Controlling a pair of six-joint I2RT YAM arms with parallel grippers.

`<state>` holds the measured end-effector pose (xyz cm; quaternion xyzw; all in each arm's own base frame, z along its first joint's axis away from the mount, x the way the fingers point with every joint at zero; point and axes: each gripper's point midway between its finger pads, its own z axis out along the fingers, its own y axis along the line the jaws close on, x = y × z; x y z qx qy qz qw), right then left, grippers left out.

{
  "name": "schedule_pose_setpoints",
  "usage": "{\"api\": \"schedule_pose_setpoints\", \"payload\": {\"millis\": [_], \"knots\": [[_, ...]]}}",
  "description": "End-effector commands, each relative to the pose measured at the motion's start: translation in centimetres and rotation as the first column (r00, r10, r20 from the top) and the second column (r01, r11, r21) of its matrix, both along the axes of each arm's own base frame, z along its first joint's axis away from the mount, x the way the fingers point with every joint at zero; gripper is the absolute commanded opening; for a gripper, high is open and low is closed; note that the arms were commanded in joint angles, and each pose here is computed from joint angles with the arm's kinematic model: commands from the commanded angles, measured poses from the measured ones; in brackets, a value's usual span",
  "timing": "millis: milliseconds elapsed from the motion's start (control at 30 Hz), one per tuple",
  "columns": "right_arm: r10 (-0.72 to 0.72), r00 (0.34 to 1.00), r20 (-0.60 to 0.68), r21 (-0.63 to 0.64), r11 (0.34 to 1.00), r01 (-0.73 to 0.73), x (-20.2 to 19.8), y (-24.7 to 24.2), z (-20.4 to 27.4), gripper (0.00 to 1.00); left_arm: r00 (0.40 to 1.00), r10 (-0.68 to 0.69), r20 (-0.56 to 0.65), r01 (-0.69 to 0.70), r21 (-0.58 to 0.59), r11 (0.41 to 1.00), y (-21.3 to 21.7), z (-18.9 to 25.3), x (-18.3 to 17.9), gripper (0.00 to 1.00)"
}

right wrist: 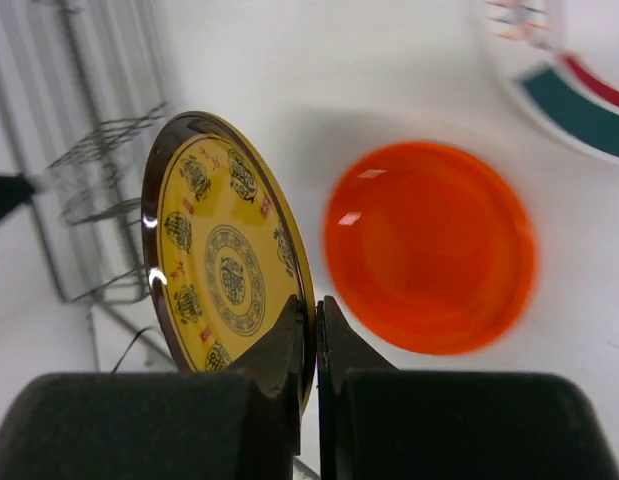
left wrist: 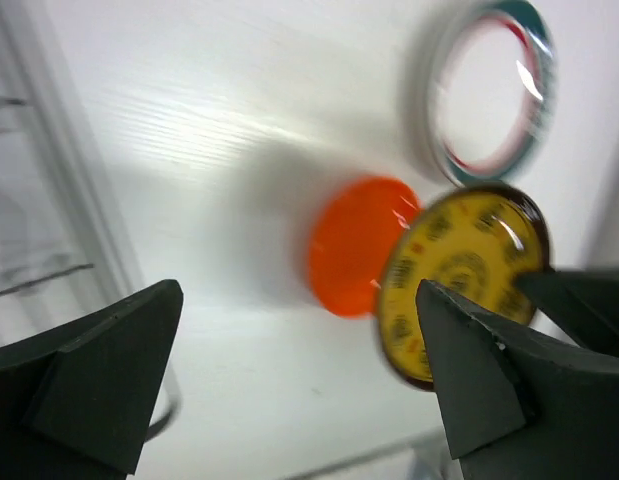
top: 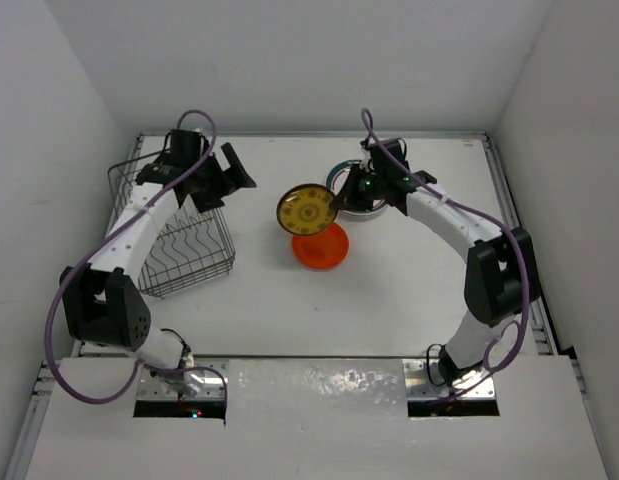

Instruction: Unload the plates from the dish rack

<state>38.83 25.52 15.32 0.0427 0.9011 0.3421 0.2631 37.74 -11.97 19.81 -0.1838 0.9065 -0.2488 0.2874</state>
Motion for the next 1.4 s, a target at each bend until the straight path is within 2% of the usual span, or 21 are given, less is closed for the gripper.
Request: {"api": "schedule_pose_setpoints", "payload": {"millis": [0,67,233,367,433,467,500,567,600,700,767,800,833,867,900,933,1033,1100,1133,1267,1367], "knots": [[-0.141,0.989,-0.044,-0.096,0.986,0.136,-0.2,-4.2,-2.4,0.0,0.977,0.199,0.072,-0.212,0.34,0.916,7.6,2.8,-2.0,1.0],[-0.125,0.991,-0.05,-0.137,0.984,0.117,-0.4,-5.0,-3.9,0.0,0.973,0.196,0.124,-0.229,0.375,0.898,8.6,4.8,-2.7,1.0],[-0.104,0.992,-0.077,-0.208,0.974,0.086,-1.6,-6.2,-7.3,0.01,0.967,0.192,0.165,-0.247,0.454,0.856,10.4,6.7,-4.4,1.0],[-0.076,0.991,-0.107,-0.214,0.975,0.052,-2.3,-6.1,-9.1,0.08,0.965,0.193,0.179,-0.256,0.467,0.846,10.9,7.2,-5.3,1.0],[-0.066,0.992,-0.109,-0.213,0.976,0.041,-2.2,-6.0,-9.4,0.24,0.966,0.19,0.178,-0.252,0.464,0.849,10.8,7.2,-5.5,1.0],[-0.051,0.991,-0.121,-0.203,0.979,0.026,-2.3,-5.6,-9.6,0.41,0.966,0.189,0.177,-0.251,0.463,0.85,10.8,7.2,-5.7,1.0],[-0.039,0.992,-0.121,-0.194,0.981,0.015,-2.3,-5.3,-9.4,0.64,0.967,0.185,0.177,-0.248,0.459,0.853,10.7,7.2,-5.7,1.0],[0.0,0.993,-0.117,-0.175,0.984,-0.021,-2.2,-4.5,-8.8,0.71,0.968,0.183,0.173,-0.243,0.448,0.86,10.5,7.1,-5.9,1.0],[0.028,0.993,-0.115,-0.189,0.981,-0.049,-2.4,-4.3,-8.7,0.83,0.968,0.183,0.173,-0.243,0.439,0.865,10.3,7.1,-5.9,1.0],[0.051,0.985,-0.164,-0.232,0.969,-0.089,-3.3,-4.8,-8.3,0.94,0.968,0.186,0.166,-0.24,0.422,0.874,10.0,6.7,-6.2,1.0],[0.038,0.984,-0.174,-0.302,0.949,-0.09,-4.1,-6.2,-7.7,0.95,0.968,0.199,0.154,-0.247,0.431,0.868,10.3,6.2,-6.4,1.0],[0.025,0.994,-0.107,-0.372,0.926,-0.064,-3.8,-7.7,-6.1,0.96,0.967,0.207,0.151,-0.253,0.436,0.864,10.4,6.0,-6.5,1.0],[0.024,0.994,-0.102,-0.416,0.907,-0.064,-4.5,-8.8,-5.3,0.96,0.966,0.212,0.148,-0.256,0.442,0.86,10.6,5.9,-6.6,1.0],[0.026,1.0,-0.005,-0.486,0.874,-0.026,-4.2,-10.5,-2.8,0.97,0.963,0.226,0.146,-0.269,0.466,0.843,11.1,5.8,-6.7,1.0],[0.023,1.0,0.011,-0.531,0.847,-0.013,-4.9,-11.8,-1.7,0.99,0.961,0.233,0.149,-0.276,0.48,0.833,11.5,5.8,-6.8,1.0],[0.008,0.994,0.113,-0.595,0.801,0.062,-4.8,-13.9,1.2,0.99,0.958,0.241,0.155,-0.287,0.508,0.812,12.1,5.9,-6.9,1.0],[-0.006,0.981,0.193,-0.688,0.713,0.139,-6.4,-17.4,5.2,0.99,0.945,0.269,0.185,-0.327,0.556,0.765,13.6,6.3,-7.1,1.0],[-0.027,0.966,0.256,-0.731,0.649,0.212,-8.0,-20.0,8.2,0.99,0.932,0.282,0.227,-0.362,0.565,0.742,14.2,7.0,-7.3,1.0],[-0.058,0.961,0.269,-0.764,0.595,0.25,-9.5,-21.9,9.3,0.99,0.921,0.286,0.263,-0.387,0.553,0.738,14.4,7.7,-7.5,1.0],[-0.123,0.947,0.297,-0.801,0.507,0.318,-12.8,-25.1,11.9,0.99,0.873,0.317,0.37,-0.474,0.499,0.725,15.1,10.0,-8.6,1.0],[-0.142,0.933,0.332,-0.794,0.492,0.358,-15.2,-26.5,13.4,0.99,0.85,0.363,0.381,-0.518,0.483,0.706,15.7,10.4,-10.4,1.0]]}}
